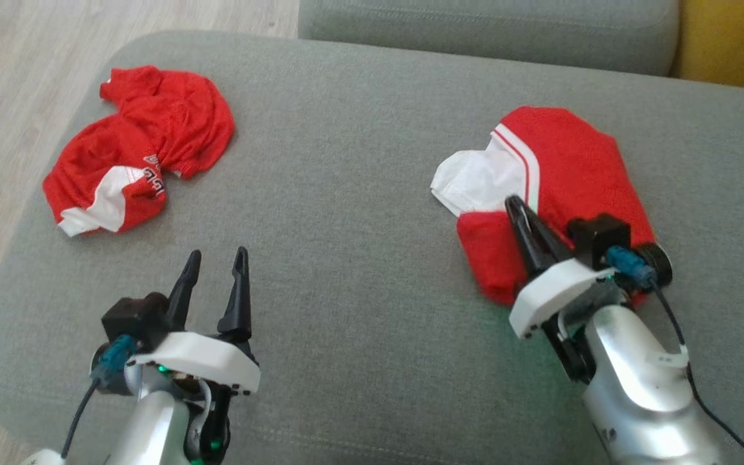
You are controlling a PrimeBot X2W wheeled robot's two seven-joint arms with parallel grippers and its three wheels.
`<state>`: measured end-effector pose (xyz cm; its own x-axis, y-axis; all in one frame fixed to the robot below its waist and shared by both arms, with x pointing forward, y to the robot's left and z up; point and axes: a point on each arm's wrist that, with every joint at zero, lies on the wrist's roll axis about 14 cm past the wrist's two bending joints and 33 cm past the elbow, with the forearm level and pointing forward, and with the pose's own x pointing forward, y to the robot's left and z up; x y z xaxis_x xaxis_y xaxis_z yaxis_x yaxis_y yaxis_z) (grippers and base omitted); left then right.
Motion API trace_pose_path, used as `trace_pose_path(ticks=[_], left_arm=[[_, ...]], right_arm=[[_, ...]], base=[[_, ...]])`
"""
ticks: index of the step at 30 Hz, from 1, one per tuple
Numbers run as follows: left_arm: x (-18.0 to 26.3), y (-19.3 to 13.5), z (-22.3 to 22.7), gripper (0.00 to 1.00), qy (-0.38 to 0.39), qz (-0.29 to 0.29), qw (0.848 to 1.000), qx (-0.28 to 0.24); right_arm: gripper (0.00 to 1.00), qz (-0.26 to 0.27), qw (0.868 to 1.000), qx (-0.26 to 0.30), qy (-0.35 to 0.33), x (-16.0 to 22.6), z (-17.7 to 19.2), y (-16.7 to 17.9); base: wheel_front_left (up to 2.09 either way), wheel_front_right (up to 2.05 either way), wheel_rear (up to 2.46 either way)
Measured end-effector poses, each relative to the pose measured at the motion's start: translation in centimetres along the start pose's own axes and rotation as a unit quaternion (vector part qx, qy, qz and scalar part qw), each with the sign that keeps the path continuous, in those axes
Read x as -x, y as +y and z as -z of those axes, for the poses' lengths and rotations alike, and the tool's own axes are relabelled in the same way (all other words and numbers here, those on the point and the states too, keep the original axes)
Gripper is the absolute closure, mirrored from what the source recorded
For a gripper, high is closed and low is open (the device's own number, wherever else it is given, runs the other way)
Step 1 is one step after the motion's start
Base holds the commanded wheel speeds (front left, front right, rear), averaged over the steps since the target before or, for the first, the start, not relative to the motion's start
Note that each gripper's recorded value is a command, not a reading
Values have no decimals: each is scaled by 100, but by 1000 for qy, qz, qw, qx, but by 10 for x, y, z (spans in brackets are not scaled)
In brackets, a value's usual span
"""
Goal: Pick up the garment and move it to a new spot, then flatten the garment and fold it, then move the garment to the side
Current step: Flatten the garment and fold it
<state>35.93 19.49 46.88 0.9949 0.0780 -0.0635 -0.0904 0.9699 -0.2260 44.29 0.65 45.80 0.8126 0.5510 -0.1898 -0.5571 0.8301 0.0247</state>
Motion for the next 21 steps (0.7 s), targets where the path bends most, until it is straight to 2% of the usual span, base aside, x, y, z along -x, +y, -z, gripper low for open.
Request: trace_pose_path(ticks=[6, 9, 12, 14, 16, 18, 21], left_arm=[[2, -8, -9, 0, -15, 13, 1000, 1], [6, -12, -10, 0, -17, 19, 1000, 4], [11, -16, -5, 0, -11, 25, 1000, 7], [13, -19, -2, 0, -9, 29, 999, 9], [13, -24, -3, 0, -10, 36, 999, 9], [11, -29, -4, 0, -11, 43, 999, 9], [9, -35, -3, 0, -9, 53, 999, 8]], right_arm=[[100, -9, 993, -1, -116, 3, -74, 6], [100, -9, 982, -5, -188, 11, -123, 5], [100, 3, 966, 1, -260, 25, -175, -5], [100, 37, 952, 0, -303, 41, -204, -28], [100, 84, 941, 3, -327, 59, -218, -58], [100, 143, 933, -2, -330, 77, -218, -95], [100, 236, 925, 5, -299, 108, -200, -156]], base=[[0, 0, 0], [0, 0, 0], [0, 0, 0], [0, 0, 0], [0, 0, 0], [0, 0, 0], [0, 0, 0]])
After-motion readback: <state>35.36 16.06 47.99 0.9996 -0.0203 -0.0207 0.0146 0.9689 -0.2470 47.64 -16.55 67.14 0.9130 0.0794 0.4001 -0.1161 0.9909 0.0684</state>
